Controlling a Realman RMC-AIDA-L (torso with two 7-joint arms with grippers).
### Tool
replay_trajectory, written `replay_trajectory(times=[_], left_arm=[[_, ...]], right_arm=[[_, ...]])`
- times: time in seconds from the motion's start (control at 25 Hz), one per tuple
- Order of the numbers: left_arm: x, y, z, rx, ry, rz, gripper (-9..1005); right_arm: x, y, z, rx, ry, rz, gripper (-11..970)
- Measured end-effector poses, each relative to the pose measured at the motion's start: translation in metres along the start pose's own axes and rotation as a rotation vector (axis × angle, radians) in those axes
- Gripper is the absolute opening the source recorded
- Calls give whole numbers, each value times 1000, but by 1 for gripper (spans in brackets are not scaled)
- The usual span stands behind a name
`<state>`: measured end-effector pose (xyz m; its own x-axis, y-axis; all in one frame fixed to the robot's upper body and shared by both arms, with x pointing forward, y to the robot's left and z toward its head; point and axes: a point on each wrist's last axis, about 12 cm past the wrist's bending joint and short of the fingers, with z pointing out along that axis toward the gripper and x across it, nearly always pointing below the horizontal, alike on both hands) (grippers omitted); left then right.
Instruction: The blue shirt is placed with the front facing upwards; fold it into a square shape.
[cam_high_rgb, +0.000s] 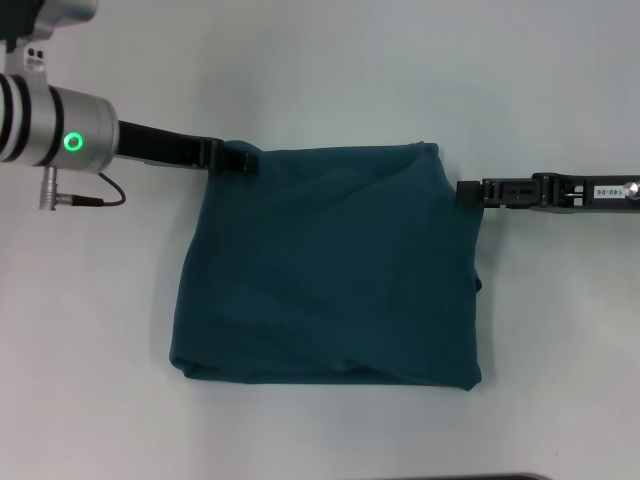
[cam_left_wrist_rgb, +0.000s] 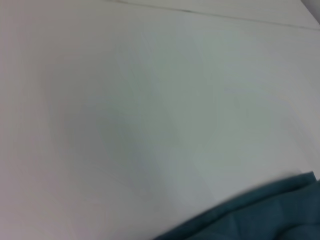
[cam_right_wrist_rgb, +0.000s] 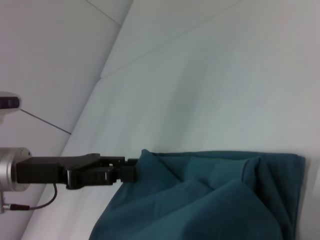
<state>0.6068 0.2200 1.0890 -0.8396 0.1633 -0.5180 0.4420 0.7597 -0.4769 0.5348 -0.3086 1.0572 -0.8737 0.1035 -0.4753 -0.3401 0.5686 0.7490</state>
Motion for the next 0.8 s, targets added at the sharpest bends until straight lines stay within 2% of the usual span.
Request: replay_trajectory(times=[0.48, 0.8], left_arm=[[-1, -4, 5, -14, 14, 41, 341], [-1, 0, 1, -28, -2, 23, 100]], right_arm=[[-1, 1, 4, -2, -1, 9, 716], [1, -6, 2, 40, -18, 47, 699]])
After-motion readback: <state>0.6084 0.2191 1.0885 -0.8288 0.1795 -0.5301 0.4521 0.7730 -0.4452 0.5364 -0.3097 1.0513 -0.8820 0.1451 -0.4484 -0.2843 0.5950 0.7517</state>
